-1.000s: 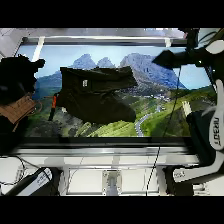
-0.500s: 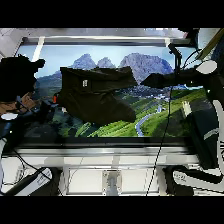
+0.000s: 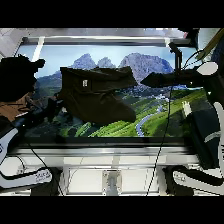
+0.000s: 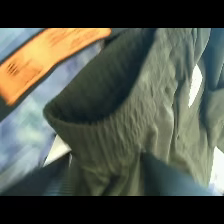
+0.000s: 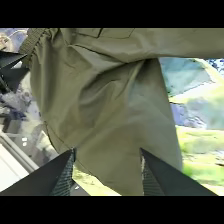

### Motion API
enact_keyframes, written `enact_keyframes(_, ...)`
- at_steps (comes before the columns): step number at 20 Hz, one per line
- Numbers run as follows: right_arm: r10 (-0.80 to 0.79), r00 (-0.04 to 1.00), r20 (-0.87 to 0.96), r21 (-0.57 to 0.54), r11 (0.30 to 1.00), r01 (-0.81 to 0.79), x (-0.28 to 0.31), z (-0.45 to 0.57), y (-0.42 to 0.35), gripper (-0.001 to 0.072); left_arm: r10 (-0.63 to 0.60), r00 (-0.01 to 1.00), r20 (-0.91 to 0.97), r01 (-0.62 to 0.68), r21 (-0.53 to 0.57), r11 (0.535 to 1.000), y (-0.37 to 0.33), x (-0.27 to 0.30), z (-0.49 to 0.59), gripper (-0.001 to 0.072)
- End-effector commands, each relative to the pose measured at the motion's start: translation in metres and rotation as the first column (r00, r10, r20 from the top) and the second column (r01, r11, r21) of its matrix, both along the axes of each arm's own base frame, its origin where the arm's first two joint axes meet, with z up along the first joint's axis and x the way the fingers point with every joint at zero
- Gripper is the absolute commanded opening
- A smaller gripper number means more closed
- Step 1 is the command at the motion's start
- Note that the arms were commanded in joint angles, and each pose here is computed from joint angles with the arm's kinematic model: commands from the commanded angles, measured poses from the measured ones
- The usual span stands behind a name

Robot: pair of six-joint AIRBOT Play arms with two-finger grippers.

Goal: Fold the clothes and pants, and hang the long-sleeved shirts on hangers.

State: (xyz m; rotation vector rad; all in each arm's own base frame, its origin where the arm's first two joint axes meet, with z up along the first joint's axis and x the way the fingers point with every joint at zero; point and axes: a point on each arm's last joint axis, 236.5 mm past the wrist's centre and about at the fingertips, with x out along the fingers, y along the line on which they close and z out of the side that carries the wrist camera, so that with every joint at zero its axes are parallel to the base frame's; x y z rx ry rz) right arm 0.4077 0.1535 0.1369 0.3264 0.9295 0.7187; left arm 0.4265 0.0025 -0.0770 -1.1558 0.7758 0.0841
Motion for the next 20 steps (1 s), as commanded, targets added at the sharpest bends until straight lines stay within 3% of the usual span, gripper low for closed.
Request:
enact_keyframes(1,-0.063,0.998,0.025,-0.026,0.998,0.063,-0.002,0.014,-0.023,0.0447,0.003,1.0,0.025,-0.004,0.016,1.0,-0.001,0.025,-0.001,0.0228)
enact_keyframes(2,-0.089,0.995,0.035,-0.033,0.995,0.09,-0.004,0.02,-0.033,0.0447,-0.005,1.0,0.028,0.005,0.017,1.0,-0.003,0.03,-0.001,0.0095)
enact_keyframes(3,-0.11,0.993,0.039,-0.045,0.993,0.112,-0.008,0.025,-0.044,0.0447,-0.009,0.999,0.032,0.008,0.018,1.0,-0.004,0.033,0.0,0.0025)
enact_keyframes(6,-0.162,0.987,0.007,-0.142,0.977,0.162,-0.033,0.025,-0.079,0.0447,-0.014,0.999,0.05,0.013,0.022,1.0,-0.005,0.036,0.008,0.0024)
enact_keyframes(8,-0.183,0.981,-0.061,-0.141,0.975,0.173,-0.051,-0.001,-0.079,0.0448,-0.03,0.997,0.069,0.027,0.044,0.999,-0.005,0.035,0.017,0.0024)
enact_keyframes(10,-0.209,0.961,-0.179,-0.031,0.978,0.207,-0.067,-0.051,-0.055,0.0454,-0.07,0.993,0.093,0.062,0.085,0.994,-0.007,0.033,0.029,0.0024)
enact_keyframes(12,-0.277,0.897,-0.344,0.111,0.937,0.332,-0.08,-0.112,-0.026,0.0589,-0.104,0.987,0.124,0.087,0.132,0.987,-0.008,0.032,0.045,0.0024)
enact_keyframes(15,-0.225,0.808,-0.545,0.238,0.883,0.406,-0.123,-0.173,0.025,0.059,-0.142,0.975,0.172,0.108,0.192,0.975,-0.008,0.03,0.07,0.0024)
enact_keyframes(20,-0.193,0.744,-0.639,0.316,0.816,0.483,-0.124,-0.19,0.07,0.0591,-0.179,0.96,0.214,0.123,0.251,0.96,-0.009,0.026,0.094,0.0024)
